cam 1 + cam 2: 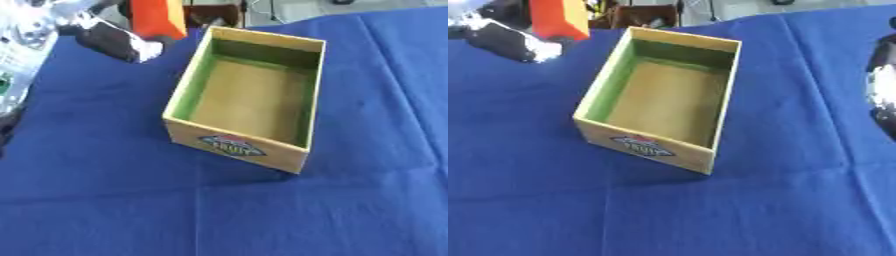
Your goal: Pick up objects on the table and place them in the box.
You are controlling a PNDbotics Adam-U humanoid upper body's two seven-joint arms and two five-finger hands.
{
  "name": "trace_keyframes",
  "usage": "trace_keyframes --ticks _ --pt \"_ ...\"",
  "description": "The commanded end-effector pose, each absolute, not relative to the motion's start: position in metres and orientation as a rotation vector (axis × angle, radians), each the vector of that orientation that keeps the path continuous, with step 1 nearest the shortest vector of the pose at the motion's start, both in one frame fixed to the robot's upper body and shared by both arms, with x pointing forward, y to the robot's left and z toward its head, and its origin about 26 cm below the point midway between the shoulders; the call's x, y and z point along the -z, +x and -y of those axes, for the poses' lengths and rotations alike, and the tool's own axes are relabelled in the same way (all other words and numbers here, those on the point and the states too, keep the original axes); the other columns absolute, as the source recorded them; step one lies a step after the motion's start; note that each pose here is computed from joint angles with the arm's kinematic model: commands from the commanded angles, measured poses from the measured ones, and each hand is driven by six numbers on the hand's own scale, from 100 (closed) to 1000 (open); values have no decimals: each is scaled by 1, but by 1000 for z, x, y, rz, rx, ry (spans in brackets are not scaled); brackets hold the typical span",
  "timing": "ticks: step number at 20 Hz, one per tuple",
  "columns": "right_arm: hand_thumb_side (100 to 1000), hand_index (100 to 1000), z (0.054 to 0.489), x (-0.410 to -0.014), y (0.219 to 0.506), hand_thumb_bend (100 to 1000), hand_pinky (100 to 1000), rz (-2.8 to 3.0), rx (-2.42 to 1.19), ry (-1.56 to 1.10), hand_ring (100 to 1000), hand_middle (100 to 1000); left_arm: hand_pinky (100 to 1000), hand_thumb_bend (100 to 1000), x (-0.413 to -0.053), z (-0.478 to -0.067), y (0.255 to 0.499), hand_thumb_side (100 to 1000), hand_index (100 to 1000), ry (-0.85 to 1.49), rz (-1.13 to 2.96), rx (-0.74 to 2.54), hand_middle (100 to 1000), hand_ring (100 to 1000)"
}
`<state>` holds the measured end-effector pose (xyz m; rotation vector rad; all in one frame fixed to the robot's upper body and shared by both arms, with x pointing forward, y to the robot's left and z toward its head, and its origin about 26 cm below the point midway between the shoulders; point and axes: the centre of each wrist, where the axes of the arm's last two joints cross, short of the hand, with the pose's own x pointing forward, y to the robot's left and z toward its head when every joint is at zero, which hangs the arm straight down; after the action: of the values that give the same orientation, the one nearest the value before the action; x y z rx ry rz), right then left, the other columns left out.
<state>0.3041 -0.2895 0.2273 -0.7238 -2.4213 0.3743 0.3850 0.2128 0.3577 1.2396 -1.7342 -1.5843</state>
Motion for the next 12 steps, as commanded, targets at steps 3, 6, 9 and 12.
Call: trace_keyframes --ticks 3,6,9,12 --pt "554 796 289 -238 302 100 736 2463 -378 -727 656 603 256 100 -357 -189 403 504 541 1351 1709 1606 344 428" --pt "553 796 283 -242 304 100 736 2493 -369 -692 656 603 265 100 -360 -179 408 485 544 1372 1737 1569 346 434" --pt "553 796 279 -245 305 100 736 2514 -361 -667 656 603 276 100 -350 -155 417 483 546 1360 1750 1561 349 440" --pt "553 796 279 -247 306 100 736 2523 -355 -660 656 603 279 100 -336 -140 424 484 544 1364 1734 1581 346 441"
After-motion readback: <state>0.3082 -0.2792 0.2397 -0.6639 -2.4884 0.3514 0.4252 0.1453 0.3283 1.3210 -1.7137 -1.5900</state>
